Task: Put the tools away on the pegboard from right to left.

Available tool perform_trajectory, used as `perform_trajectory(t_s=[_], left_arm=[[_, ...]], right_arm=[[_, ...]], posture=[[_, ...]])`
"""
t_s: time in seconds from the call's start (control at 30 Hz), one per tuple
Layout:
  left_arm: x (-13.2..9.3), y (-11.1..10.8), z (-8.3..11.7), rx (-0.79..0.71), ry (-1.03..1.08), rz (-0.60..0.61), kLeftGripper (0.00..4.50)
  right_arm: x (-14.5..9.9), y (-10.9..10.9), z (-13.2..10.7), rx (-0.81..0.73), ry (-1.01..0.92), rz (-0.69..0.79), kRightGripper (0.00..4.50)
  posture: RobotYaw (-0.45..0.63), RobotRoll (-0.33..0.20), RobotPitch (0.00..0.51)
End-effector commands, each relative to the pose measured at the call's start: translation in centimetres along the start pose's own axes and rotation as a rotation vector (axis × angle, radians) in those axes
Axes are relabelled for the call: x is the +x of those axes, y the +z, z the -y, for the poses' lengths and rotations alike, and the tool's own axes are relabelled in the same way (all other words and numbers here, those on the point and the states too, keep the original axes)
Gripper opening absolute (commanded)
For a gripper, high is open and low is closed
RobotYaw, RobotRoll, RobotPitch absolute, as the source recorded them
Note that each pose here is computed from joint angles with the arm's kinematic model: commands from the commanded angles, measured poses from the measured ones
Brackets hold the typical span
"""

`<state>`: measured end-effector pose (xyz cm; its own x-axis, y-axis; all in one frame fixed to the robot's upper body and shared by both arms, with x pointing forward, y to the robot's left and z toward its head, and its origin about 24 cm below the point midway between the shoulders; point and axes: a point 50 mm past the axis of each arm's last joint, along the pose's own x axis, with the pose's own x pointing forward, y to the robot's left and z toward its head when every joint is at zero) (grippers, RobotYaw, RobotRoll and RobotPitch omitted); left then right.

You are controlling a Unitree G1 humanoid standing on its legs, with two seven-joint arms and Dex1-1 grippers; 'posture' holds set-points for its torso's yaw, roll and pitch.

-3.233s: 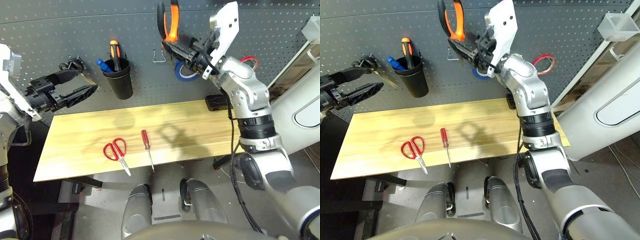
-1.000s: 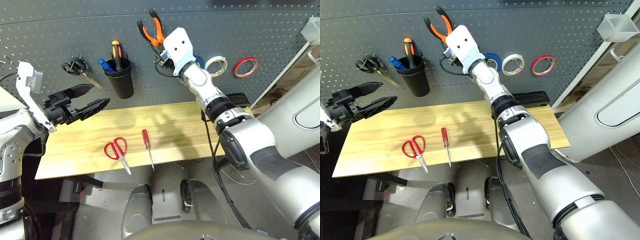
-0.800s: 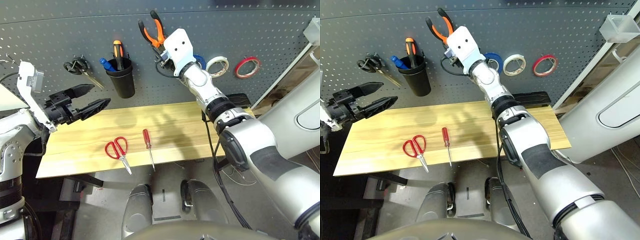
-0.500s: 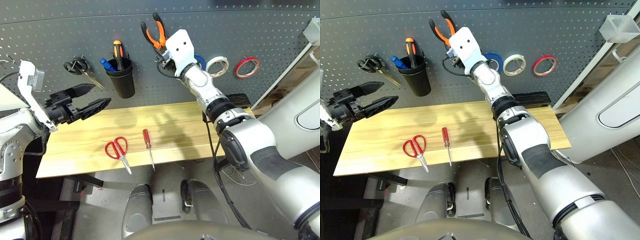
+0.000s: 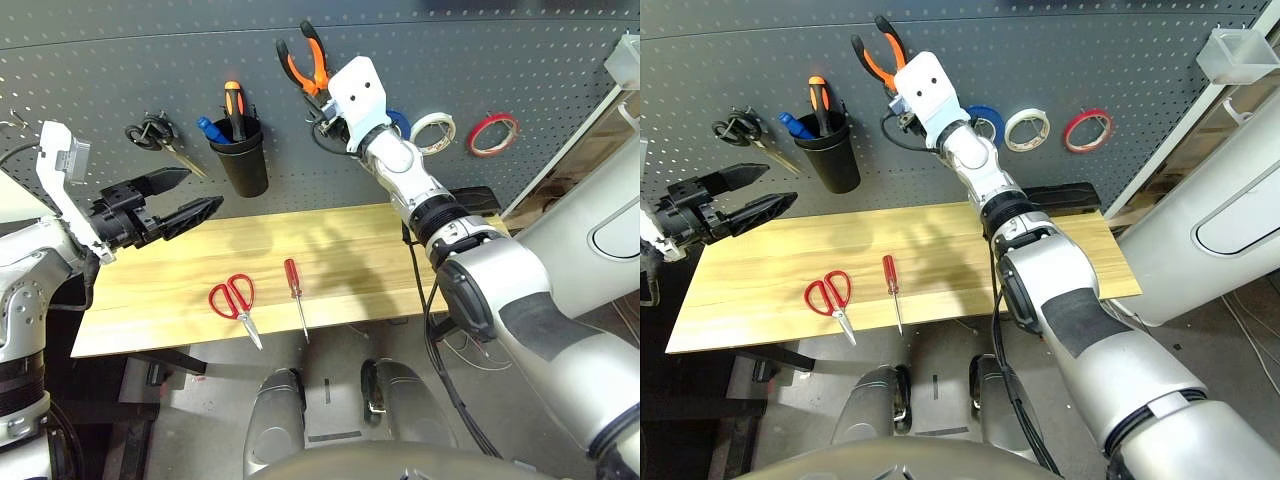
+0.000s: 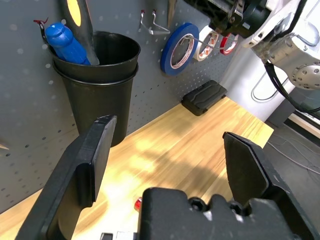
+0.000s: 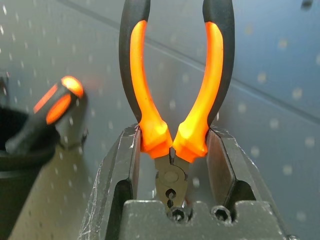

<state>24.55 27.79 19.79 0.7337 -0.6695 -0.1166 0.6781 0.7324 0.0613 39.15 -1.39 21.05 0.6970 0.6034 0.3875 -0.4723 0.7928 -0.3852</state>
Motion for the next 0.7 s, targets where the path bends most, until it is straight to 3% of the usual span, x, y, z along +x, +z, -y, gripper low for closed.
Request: perform_trajectory(t_s=[0.03, 0.7], left_arm=[[0.5, -0.1, 0.4, -0.008, -0.031, -0.001, 4.50], [0.3, 0.2, 0.5, 0.000, -0.035, -0.010, 4.50]], right_arm=[[0.6, 1.7, 0.4, -0.005, -0.019, 0.082, 2.02], [-0.1, 0.2, 0.5, 0.028, -0.045, 0.024, 2.02]], posture=[[0.04, 0.000, 0.097], [0.07, 0.000, 0.107]])
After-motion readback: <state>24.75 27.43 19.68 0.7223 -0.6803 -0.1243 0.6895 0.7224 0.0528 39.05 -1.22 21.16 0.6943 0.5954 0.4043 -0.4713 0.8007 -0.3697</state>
